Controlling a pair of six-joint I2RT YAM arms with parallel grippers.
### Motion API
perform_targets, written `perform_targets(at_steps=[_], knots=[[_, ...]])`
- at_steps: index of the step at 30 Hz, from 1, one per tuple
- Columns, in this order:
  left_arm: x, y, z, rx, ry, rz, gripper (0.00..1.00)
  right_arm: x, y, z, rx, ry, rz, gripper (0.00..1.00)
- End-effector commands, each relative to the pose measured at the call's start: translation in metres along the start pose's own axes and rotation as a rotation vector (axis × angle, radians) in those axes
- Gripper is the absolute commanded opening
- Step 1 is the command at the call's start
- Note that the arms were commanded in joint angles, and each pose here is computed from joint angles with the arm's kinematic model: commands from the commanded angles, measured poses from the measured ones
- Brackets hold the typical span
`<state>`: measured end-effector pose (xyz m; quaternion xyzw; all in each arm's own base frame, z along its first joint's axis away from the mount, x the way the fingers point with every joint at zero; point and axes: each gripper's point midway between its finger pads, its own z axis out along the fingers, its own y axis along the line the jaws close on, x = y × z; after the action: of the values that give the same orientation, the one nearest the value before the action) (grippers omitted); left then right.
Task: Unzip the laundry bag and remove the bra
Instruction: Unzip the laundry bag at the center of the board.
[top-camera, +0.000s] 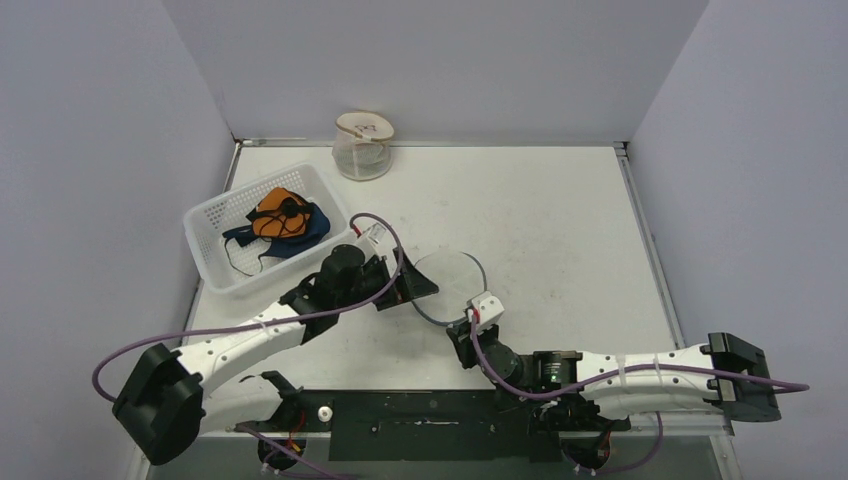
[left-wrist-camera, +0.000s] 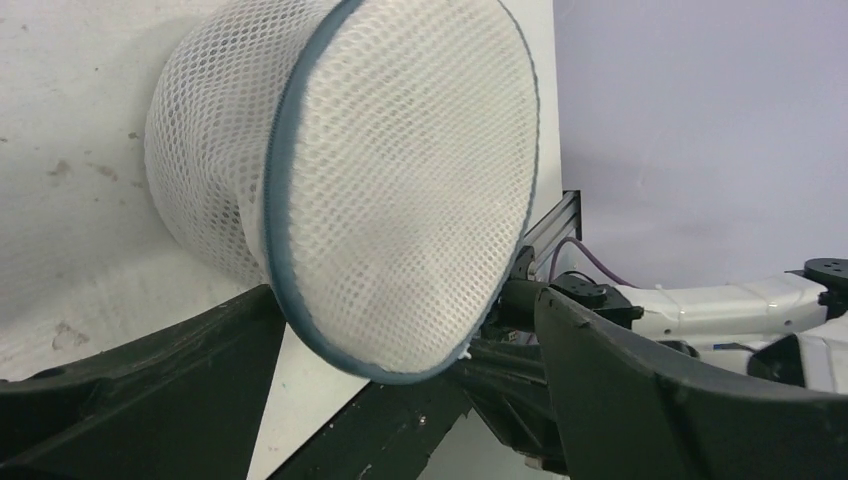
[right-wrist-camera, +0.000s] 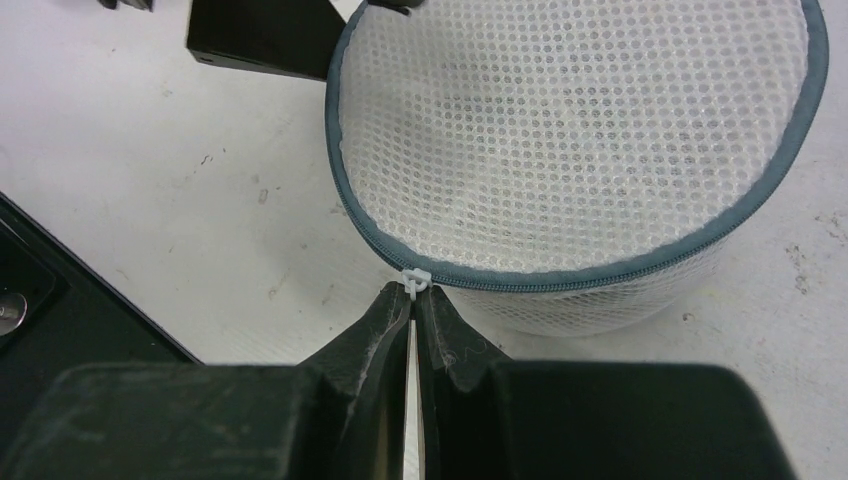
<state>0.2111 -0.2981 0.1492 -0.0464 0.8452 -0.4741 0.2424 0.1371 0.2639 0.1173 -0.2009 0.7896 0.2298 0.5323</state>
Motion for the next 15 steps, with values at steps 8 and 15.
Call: perform_targets(at_steps=[8, 15], knots=[[0.016, 0.034, -0.062, -0.143, -0.142, -0.026, 0.97, -0.029, 0.034, 0.006, -0.083, -0.056, 0.031, 0.05], [0.028, 0.004, -0.053, 0.01, -0.198, -0.092, 0.91, -0.026, 0.048, 0.014, -0.115, -0.041, 0.009, 0.05]])
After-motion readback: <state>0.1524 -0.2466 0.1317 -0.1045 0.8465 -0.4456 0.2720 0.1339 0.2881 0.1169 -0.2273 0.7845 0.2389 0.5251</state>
